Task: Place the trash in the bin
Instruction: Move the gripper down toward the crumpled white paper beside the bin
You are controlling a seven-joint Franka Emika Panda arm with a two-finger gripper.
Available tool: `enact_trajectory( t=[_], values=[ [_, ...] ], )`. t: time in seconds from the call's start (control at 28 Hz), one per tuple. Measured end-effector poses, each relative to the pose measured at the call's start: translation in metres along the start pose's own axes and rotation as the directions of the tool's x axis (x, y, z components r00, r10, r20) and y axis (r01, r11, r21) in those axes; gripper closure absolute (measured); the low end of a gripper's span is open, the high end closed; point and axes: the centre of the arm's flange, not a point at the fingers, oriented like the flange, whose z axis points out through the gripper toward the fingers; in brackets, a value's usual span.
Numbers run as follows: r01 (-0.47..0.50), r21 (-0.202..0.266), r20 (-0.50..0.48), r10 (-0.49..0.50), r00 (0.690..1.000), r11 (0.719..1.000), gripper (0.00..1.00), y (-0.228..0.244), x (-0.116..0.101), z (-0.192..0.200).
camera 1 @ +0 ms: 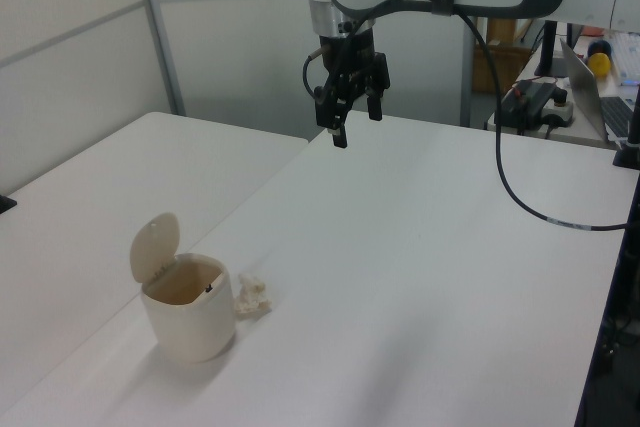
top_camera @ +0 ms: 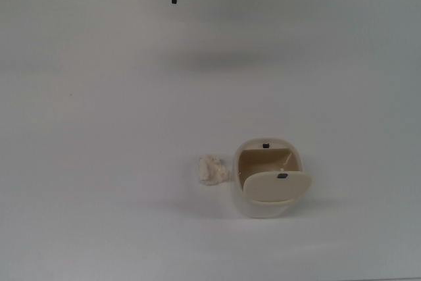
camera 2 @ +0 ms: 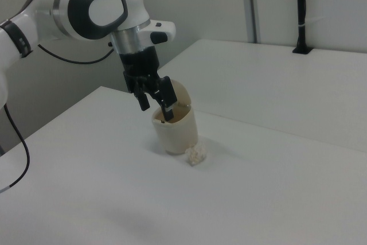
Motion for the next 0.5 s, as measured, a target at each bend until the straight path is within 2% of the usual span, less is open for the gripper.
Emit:
enact_trajectory(
  t=[0.07,0.14,0.21,0.5],
  values=[
    [0.008,0.025,-0.002,-0.008,1.0,1.0,0.0,-0.003,0.001,0.001],
    [0.032,0.084,-0.033,-0.029,0.999,0.996,0.0,-0.012,0.009,0.006],
    [0.045,0.113,-0.045,-0.04,0.998,0.993,0.0,-0.021,0.021,0.023],
    [0.052,0.136,-0.006,-0.052,0.999,0.989,0.0,-0.044,0.075,0.128]
  ],
)
